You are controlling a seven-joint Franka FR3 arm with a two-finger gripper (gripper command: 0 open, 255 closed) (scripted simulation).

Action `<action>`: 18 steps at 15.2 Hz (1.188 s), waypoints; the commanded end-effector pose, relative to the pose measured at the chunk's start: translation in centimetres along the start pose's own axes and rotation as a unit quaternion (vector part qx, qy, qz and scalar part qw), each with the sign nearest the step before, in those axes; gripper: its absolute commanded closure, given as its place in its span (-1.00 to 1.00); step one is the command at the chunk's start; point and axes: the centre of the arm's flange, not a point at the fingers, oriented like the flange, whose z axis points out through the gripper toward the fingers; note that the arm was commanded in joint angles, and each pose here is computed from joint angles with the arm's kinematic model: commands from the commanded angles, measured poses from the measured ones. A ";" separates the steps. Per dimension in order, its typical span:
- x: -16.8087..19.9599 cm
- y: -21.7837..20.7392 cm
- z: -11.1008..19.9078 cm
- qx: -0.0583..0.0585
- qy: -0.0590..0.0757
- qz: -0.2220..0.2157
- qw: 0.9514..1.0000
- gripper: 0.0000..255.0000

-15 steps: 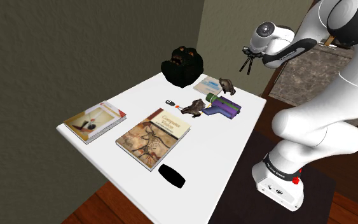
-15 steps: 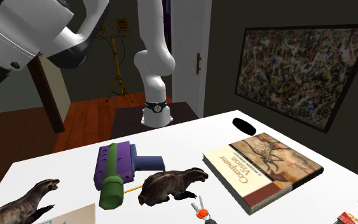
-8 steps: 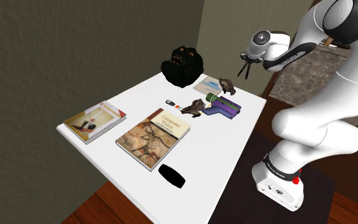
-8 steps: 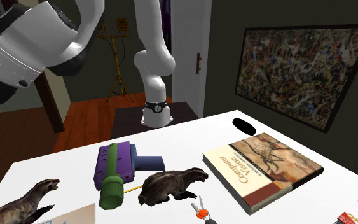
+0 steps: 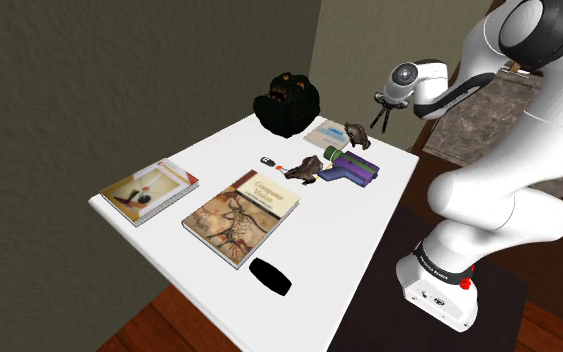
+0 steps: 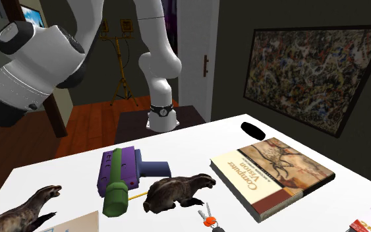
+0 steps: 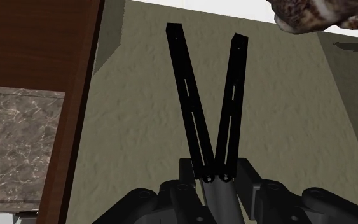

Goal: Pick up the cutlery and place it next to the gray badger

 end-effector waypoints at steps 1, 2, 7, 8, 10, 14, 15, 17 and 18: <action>-0.8 0.1 0.7 0.000 0.000 0.000 1.000 1.00; -1.2 0.1 1.0 0.000 0.000 0.000 1.000 1.00; -3.3 0.1 2.6 0.000 0.000 0.000 1.000 1.00; -4.0 0.1 3.2 0.000 0.000 0.000 1.000 1.00; -4.0 0.1 3.2 0.000 0.000 0.000 1.000 1.00; -4.0 0.1 3.2 0.000 0.000 0.000 1.000 1.00; -4.0 0.1 3.2 0.000 0.000 0.000 1.000 1.00; -4.0 0.1 3.2 0.000 0.000 0.000 1.000 -1.00; -4.0 0.1 3.2 0.000 0.000 0.000 1.000 -1.00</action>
